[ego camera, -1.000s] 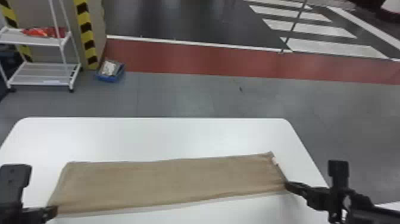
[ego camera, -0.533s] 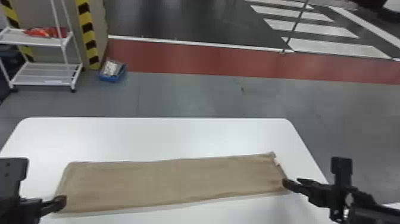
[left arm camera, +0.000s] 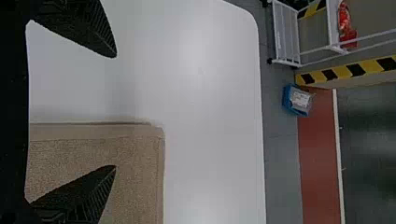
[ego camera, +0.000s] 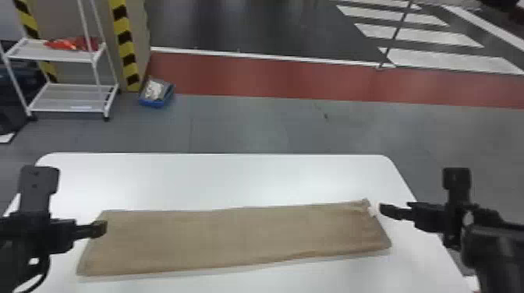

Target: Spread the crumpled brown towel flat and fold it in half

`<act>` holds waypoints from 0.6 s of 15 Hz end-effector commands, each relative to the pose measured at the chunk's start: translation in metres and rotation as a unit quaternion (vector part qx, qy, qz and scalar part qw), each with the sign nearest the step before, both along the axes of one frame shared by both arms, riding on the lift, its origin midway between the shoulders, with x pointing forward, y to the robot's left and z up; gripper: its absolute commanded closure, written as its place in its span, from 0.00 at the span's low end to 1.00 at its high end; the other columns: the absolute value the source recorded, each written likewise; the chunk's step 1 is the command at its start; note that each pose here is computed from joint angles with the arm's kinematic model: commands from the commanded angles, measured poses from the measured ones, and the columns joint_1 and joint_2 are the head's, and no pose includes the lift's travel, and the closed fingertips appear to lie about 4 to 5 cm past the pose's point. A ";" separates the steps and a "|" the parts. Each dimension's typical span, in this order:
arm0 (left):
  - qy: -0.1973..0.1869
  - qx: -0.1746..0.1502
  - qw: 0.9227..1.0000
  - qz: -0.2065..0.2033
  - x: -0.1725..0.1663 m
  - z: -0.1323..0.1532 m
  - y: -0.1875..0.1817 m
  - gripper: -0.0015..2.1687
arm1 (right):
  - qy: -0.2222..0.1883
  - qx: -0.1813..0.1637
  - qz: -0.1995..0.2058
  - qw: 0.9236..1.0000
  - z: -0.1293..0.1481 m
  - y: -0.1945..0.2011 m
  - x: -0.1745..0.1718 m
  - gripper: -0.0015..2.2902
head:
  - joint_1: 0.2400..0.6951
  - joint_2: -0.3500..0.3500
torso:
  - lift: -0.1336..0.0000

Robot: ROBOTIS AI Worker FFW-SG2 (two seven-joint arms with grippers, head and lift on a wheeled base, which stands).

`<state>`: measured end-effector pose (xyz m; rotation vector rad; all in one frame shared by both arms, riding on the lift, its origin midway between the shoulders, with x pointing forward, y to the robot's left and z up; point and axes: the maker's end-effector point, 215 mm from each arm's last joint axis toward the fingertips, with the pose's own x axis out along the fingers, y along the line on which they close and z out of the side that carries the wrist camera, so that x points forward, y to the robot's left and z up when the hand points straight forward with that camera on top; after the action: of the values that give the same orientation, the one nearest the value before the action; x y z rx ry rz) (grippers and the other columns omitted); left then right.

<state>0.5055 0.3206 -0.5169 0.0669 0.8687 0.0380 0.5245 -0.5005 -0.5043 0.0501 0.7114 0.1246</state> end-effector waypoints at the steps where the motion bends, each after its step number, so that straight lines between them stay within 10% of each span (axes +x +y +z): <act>1: 0.024 0.000 1.000 -0.008 0.007 -0.012 -0.008 0.01 | 0.014 -0.059 0.054 0.997 -0.003 -0.001 0.021 0.02 | 1.00 0.24 | 1.00; 9: 0.100 -0.021 0.995 -0.009 -0.011 -0.041 -0.009 0.02 | 0.051 -0.105 0.141 0.983 -0.037 -0.006 0.004 0.13 | 1.00 0.20 | 1.00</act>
<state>0.4973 0.3108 -0.5542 0.0427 1.0516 -0.0027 0.5348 -0.5073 -0.5349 -0.2474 0.8157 0.3043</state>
